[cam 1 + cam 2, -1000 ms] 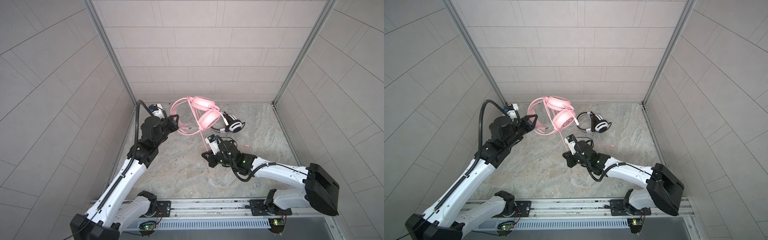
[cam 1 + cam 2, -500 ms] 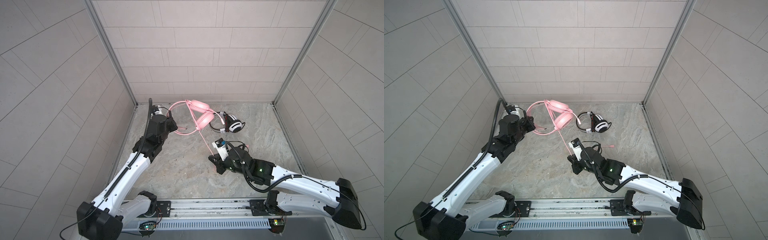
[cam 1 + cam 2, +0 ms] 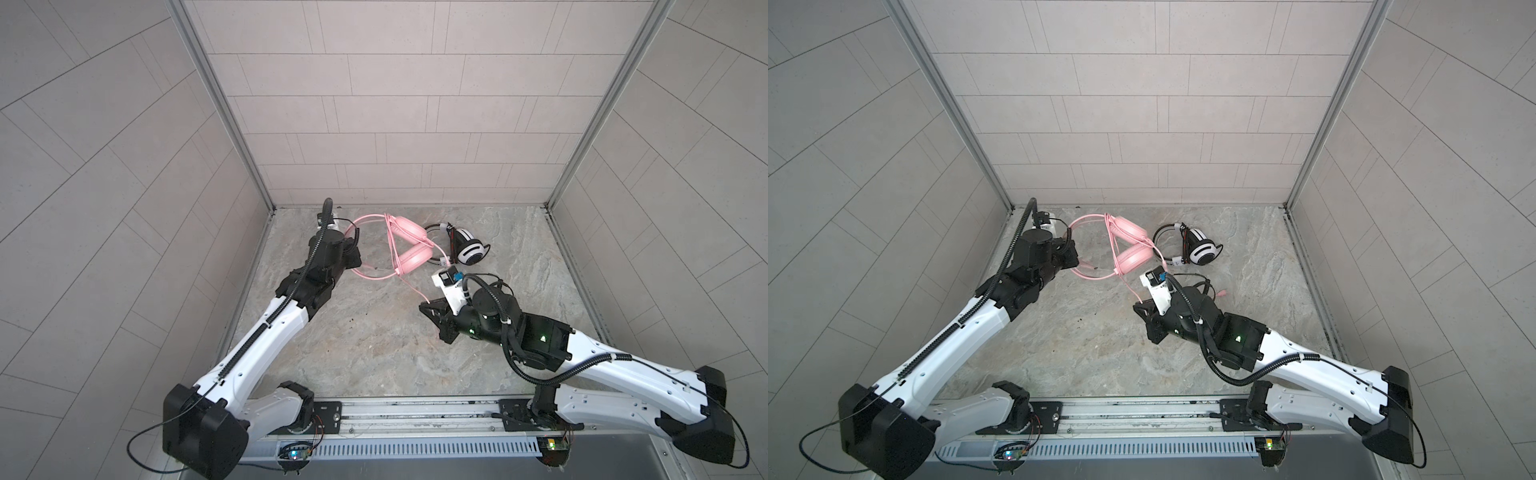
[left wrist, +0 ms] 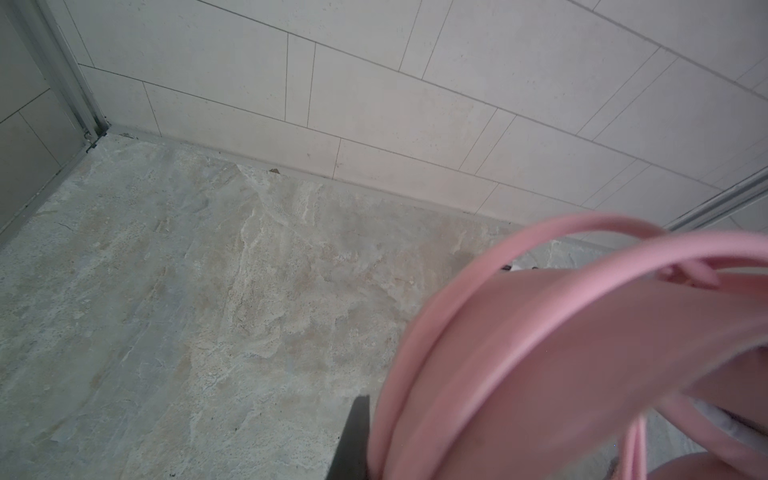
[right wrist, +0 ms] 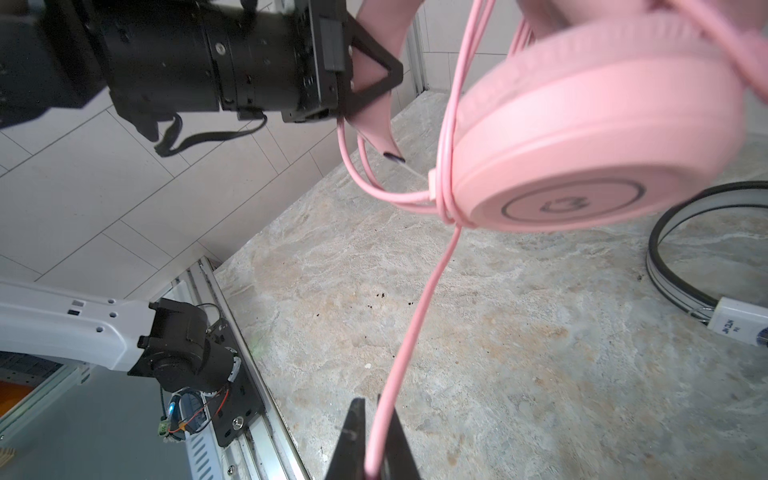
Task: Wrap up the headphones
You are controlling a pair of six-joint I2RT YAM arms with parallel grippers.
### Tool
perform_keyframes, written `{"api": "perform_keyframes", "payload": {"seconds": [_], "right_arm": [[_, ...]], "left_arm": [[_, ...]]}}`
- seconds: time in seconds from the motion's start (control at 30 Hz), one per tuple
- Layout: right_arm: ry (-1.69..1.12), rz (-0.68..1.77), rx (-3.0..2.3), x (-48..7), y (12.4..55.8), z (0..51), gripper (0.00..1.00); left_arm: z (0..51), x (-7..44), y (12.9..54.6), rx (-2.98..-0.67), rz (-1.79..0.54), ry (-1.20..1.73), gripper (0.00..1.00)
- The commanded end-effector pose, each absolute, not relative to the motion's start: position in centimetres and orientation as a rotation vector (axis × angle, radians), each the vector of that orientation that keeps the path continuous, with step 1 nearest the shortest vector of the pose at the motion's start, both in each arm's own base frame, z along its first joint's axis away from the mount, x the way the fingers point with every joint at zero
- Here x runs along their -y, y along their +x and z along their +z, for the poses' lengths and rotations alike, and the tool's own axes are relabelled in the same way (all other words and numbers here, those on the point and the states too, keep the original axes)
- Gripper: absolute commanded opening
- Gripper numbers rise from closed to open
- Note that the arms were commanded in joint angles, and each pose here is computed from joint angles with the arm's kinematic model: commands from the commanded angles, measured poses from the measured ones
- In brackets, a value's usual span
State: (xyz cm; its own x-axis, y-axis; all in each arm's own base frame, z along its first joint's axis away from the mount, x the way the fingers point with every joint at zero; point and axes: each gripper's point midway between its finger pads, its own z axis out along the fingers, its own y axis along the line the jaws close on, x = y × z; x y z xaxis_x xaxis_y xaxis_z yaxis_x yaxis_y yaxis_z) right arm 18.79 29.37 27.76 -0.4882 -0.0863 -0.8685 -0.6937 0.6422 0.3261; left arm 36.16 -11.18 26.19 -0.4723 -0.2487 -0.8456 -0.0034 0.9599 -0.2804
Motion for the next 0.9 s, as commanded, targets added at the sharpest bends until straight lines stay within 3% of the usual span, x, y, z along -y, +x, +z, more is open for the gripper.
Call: {"api": "perform_keyframes", "payload": {"seconds": [0.0,0.6,0.87], "right_arm": [[-0.613,0.882,-1.934,-29.2,18.2,29.4,0.08],[-0.609,0.737,-1.937,-26.9,18.9,30.5,0.08],[-0.627,0.62,-1.956,-26.2,19.7,30.2,0.09]], "left_arm": [[26.2,11.3,36.0,-2.035,-0.253,-0.146,0.0],[23.2,14.5,34.0,-2.169,-0.091,0.2,0.0],[24.5,17.0,33.1,-2.177,-0.175,0.4,0.0]]}}
